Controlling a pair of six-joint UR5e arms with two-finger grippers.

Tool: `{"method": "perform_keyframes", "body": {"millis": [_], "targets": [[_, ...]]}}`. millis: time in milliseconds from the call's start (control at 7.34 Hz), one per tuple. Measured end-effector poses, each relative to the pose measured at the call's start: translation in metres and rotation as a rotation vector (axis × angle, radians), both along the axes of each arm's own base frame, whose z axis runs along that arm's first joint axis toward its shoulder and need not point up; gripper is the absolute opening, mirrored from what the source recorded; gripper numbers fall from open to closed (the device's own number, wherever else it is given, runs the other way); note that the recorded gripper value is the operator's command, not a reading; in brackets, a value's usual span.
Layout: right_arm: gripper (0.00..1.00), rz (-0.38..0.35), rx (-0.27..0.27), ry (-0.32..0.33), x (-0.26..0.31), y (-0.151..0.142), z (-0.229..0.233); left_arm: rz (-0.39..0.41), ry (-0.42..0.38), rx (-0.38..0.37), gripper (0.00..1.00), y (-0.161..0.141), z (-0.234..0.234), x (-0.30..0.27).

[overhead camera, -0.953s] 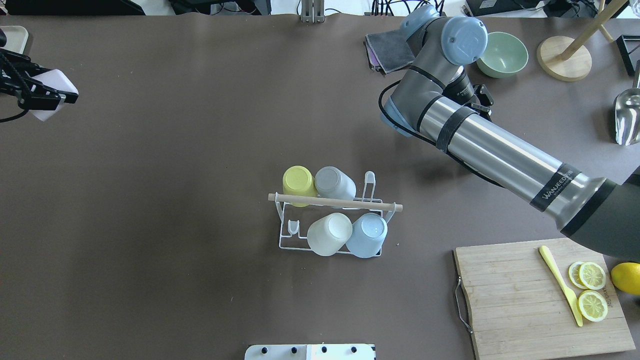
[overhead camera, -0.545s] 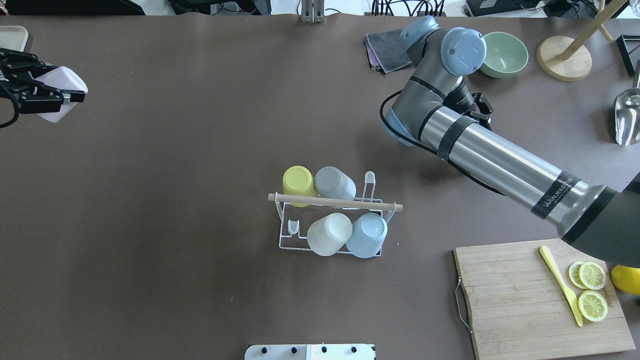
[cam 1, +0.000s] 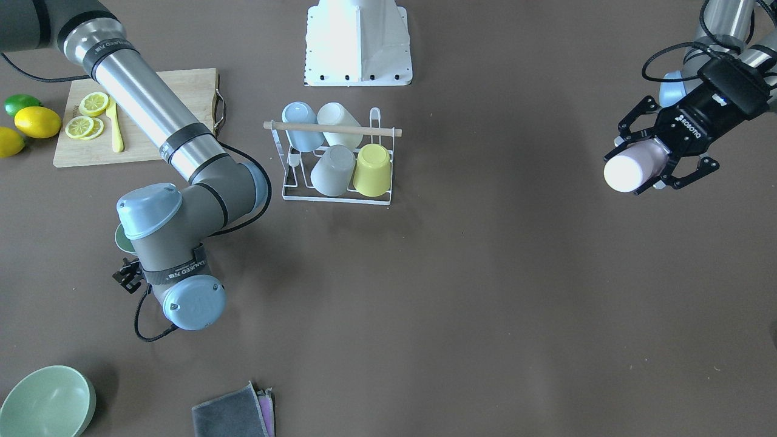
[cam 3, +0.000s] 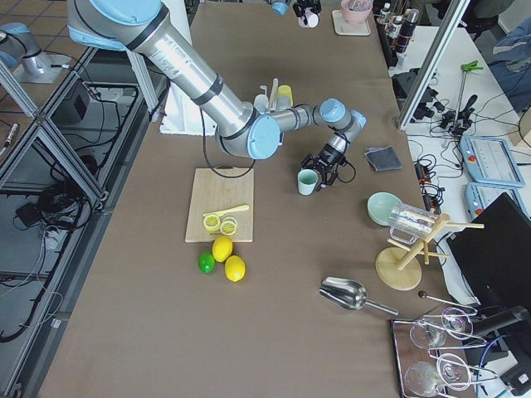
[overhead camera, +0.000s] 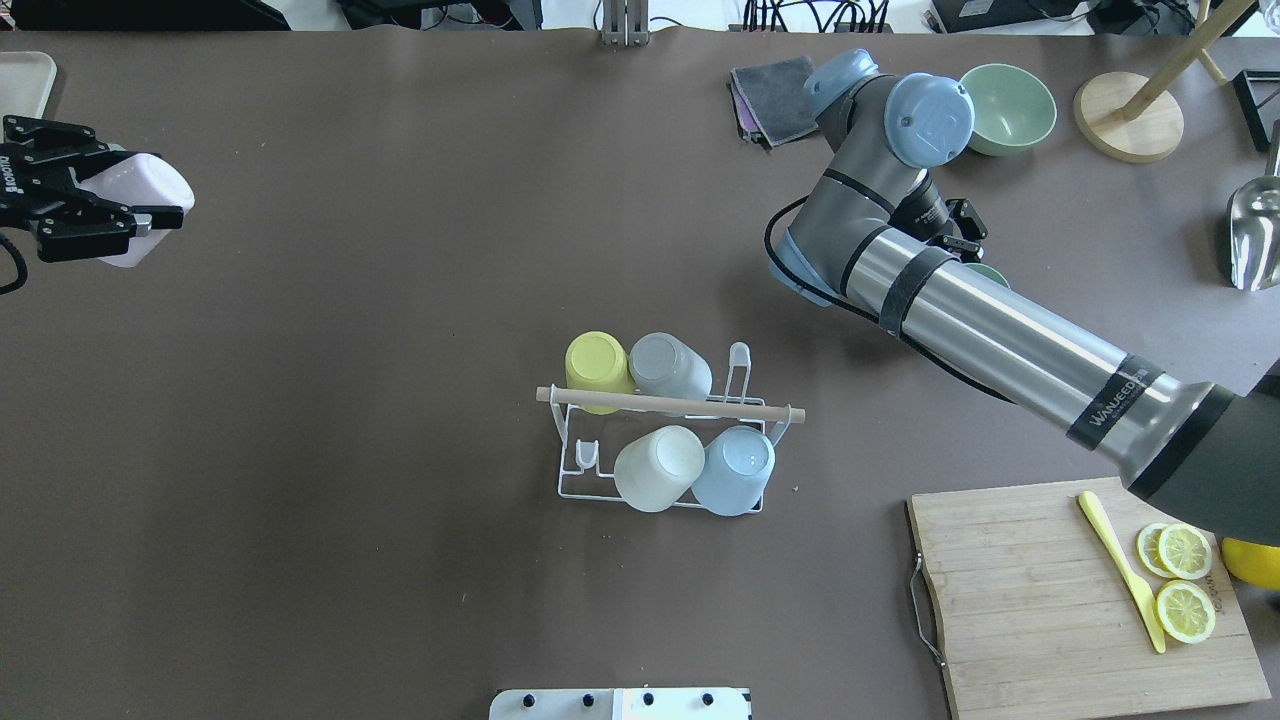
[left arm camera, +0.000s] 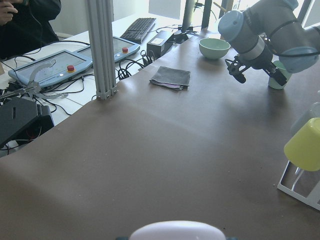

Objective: Place cup on cup holder

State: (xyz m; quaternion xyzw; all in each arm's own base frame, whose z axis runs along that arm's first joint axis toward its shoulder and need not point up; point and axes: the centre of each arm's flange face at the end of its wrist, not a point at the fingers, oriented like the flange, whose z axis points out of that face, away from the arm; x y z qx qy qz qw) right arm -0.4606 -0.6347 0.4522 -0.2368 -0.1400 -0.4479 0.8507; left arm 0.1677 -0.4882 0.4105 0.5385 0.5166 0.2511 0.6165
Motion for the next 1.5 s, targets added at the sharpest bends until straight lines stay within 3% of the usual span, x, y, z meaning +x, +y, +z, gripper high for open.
{"method": "perform_keyframes", "body": {"millis": [409, 1089, 1362, 1498], "targets": [[1.00, -0.007, 0.002, -0.002, 0.000, 0.008, 0.007, -0.083, 0.137, 0.058, 0.00, 0.018, -0.052, 0.049], [0.97, -0.018, 0.004, -0.001, -0.003, 0.018, 0.014, -0.210, 0.439, 0.017, 0.00, 0.086, -0.076, 0.140], [0.50, -0.020, 0.007, -0.004, -0.001, 0.020, 0.015, -0.244, 0.499, -0.025, 0.00, 0.106, -0.081, 0.169], [0.19, -0.019, 0.009, -0.005, 0.001, 0.021, 0.013, -0.252, 0.524, -0.048, 0.00, 0.118, -0.087, 0.187]]}}
